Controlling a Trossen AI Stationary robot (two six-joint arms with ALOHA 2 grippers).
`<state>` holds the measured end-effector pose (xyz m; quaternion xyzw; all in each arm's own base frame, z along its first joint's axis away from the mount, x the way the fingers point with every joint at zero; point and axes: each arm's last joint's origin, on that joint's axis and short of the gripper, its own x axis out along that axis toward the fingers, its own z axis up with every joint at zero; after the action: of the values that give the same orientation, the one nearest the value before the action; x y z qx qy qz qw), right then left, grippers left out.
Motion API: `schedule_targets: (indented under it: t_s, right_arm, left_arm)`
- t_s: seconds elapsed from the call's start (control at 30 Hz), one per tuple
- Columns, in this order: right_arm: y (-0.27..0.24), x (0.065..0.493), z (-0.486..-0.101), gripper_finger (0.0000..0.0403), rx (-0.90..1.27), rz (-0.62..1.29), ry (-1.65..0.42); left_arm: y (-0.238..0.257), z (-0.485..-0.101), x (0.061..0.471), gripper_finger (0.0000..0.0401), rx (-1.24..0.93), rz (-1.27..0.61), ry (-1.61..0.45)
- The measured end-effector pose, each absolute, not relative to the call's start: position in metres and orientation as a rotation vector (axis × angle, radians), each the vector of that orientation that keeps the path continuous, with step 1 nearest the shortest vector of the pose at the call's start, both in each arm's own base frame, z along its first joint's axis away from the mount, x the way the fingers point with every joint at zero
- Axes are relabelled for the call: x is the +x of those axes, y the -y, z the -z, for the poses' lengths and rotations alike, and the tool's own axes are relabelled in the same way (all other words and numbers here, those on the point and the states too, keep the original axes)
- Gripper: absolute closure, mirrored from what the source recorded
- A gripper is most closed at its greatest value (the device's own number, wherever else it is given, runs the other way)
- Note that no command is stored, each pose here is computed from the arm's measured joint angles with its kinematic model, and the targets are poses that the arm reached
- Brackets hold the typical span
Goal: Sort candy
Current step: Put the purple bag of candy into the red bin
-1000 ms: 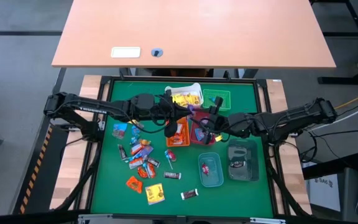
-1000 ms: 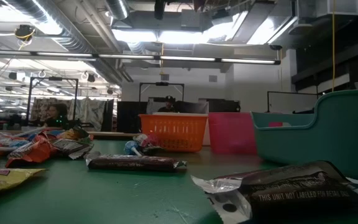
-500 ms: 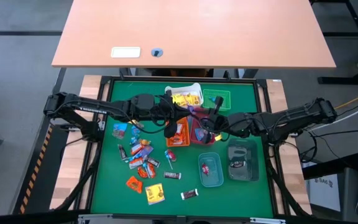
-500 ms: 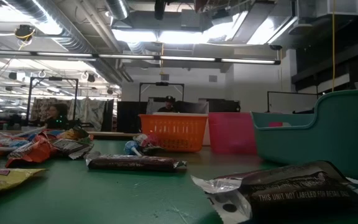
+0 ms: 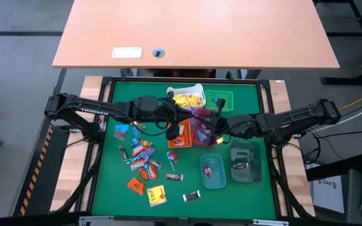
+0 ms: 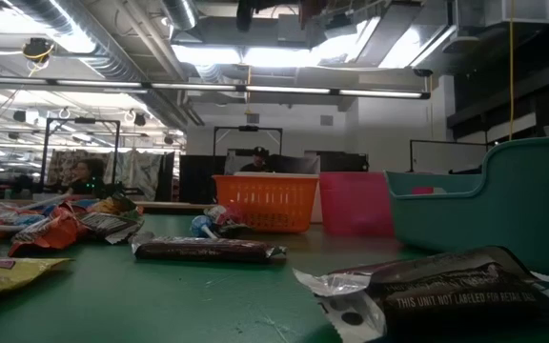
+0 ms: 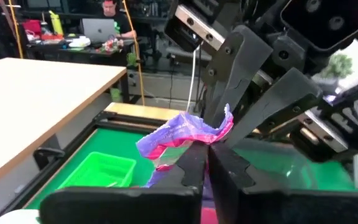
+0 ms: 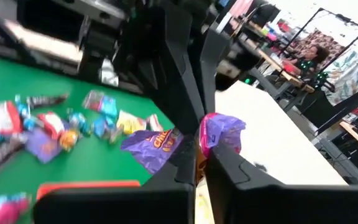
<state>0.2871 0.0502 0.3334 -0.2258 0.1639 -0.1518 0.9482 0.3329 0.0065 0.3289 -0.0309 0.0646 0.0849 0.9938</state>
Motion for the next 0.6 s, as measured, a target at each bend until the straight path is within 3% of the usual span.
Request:
schedule_targets:
  t_s: [0.33, 0.6]
  right_arm:
    - [-0.046, 0.269, -0.298, 0.0385, -0.468, 0.262, -0.703]
    - [-0.047, 0.263, -0.29, 0.0382, -0.47, 0.19, -0.804]
  left_arm:
    - [-0.01, -0.317, 0.329, 0.0304, -0.008, -0.262, -0.266]
    - [-0.012, -0.305, 0.324, 0.0296, -0.002, -0.273, -0.402]
